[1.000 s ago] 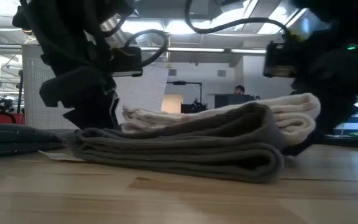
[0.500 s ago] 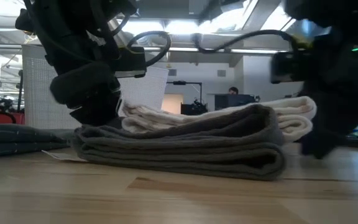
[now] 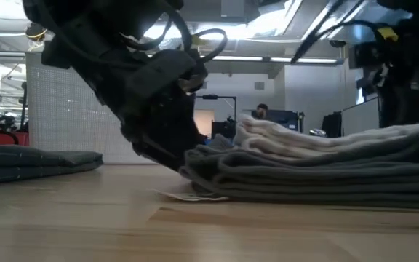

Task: Fold towel
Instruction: Stack the folded brown-white towel on top of the folded gray towel

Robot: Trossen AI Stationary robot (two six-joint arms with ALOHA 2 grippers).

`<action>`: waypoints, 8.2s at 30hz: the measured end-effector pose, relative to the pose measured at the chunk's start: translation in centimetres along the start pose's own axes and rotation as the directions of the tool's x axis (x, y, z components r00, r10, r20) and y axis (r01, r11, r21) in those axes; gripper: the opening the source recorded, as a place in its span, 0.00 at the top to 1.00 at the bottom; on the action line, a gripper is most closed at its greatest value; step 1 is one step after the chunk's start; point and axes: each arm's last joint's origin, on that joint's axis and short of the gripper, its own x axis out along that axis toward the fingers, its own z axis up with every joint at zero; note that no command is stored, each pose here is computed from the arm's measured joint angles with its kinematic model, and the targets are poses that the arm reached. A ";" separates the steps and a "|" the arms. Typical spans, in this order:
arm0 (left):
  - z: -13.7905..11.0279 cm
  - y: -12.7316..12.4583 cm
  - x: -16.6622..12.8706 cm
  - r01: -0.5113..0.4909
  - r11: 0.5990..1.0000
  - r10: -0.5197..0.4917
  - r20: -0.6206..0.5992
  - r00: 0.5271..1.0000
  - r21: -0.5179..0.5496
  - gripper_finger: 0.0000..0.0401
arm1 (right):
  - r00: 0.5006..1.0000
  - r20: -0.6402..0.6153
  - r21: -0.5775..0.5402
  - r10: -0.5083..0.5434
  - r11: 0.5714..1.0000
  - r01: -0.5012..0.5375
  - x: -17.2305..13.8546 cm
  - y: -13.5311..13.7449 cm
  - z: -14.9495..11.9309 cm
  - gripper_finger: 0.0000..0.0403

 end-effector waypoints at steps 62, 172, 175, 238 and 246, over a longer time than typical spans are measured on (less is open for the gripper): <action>7.4 3.6 2.2 0.172 0.862 -0.124 0.131 0.984 -0.476 0.54 | 0.773 0.633 0.295 0.030 0.914 -0.277 5.7 3.5 -3.8 0.41; 0.8 -1.6 -3.8 -0.073 0.978 0.078 -0.018 0.997 0.195 0.61 | 0.585 0.687 0.510 0.430 0.289 -0.810 5.5 4.0 -1.0 0.52; 0.8 -1.6 -3.8 -0.073 0.978 0.077 -0.018 0.997 0.194 0.61 | 0.552 0.719 0.495 0.423 0.246 -0.833 4.7 3.6 -0.6 0.56; -1.7 -6.0 -17.7 -0.030 0.997 0.037 0.098 0.995 -0.073 0.61 | 0.404 0.857 0.164 0.319 0.574 -0.802 -4.8 7.6 8.8 0.96; -3.5 -7.2 -19.4 -0.012 0.992 0.037 0.203 0.978 -0.123 0.61 | 0.352 0.881 0.146 0.316 0.525 -0.838 -5.6 7.6 9.2 0.96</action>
